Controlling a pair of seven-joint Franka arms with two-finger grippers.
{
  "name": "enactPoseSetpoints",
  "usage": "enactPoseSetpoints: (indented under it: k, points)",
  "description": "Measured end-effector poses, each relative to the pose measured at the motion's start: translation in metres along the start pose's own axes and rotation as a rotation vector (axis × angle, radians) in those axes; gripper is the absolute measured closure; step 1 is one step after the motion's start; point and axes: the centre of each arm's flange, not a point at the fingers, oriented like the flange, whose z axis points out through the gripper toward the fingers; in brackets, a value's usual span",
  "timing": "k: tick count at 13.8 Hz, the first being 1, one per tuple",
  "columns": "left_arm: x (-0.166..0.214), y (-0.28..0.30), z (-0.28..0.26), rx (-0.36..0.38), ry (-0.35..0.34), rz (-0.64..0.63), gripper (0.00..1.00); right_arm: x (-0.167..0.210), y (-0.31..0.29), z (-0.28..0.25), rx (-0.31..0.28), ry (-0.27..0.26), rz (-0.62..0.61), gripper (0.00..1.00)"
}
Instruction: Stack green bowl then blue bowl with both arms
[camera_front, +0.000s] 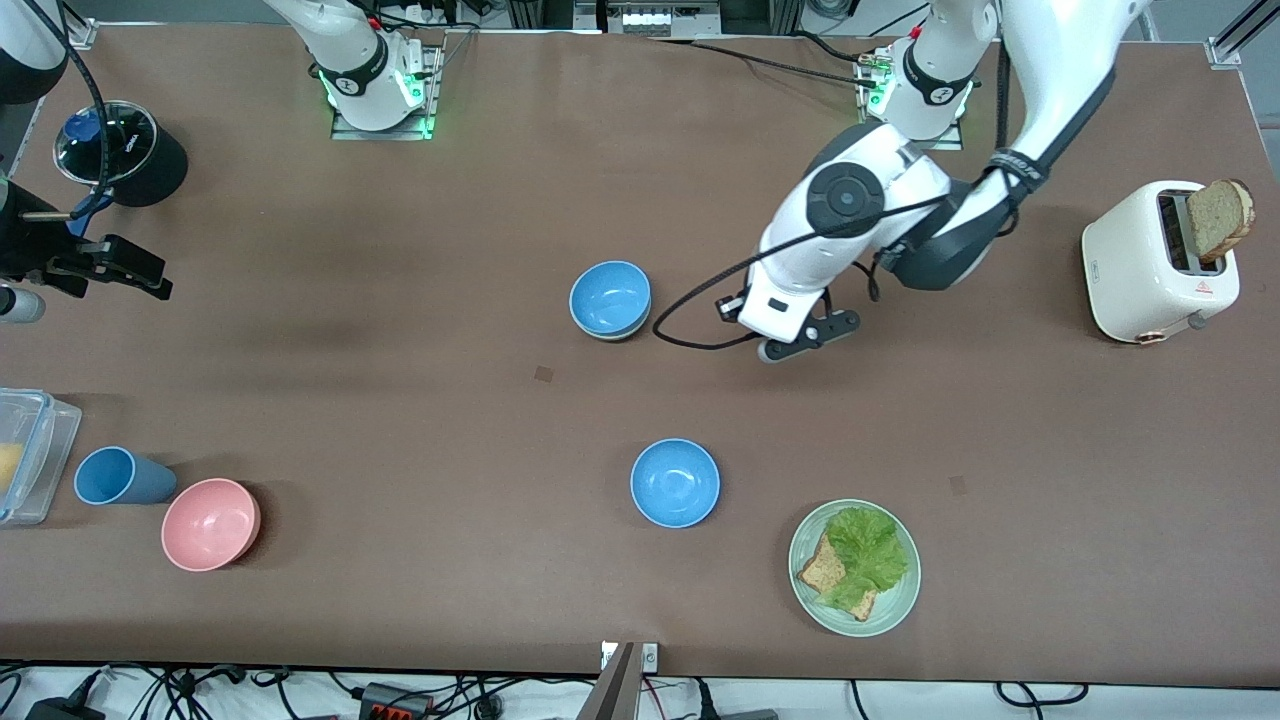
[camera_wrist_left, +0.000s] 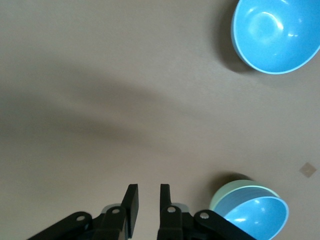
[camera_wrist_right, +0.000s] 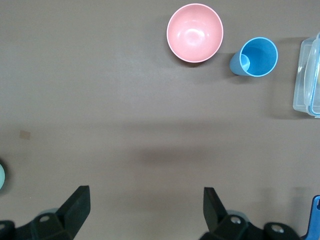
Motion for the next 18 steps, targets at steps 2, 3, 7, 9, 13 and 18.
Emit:
enactPoseSetpoints:
  k: [2, 3, 7, 9, 13, 18]
  points:
    - [0.013, -0.016, -0.011, 0.006, -0.011, 0.042, 0.72, 0.000, -0.001, 0.000, 0.000, 0.001, -0.002, 0.00]
    - [0.022, -0.025, -0.018, 0.005, -0.014, 0.064, 0.72, 0.000, -0.001, 0.000, 0.000, 0.001, -0.001, 0.00]
    - [0.058, -0.062, -0.054, 0.057, -0.052, 0.240, 0.55, 0.000, -0.001, -0.001, 0.000, 0.001, -0.001, 0.00]
    - [0.078, -0.085, -0.064, 0.066, -0.070, 0.373, 0.37, 0.000, -0.001, -0.001, 0.000, 0.002, -0.001, 0.00]
    - [0.127, -0.146, -0.075, 0.036, -0.074, 0.668, 0.00, 0.000, -0.001, -0.001, 0.000, 0.002, -0.002, 0.00]
    - [0.168, -0.203, -0.081, 0.118, -0.037, 0.992, 0.00, 0.000, -0.002, -0.001, -0.001, 0.002, -0.005, 0.00]
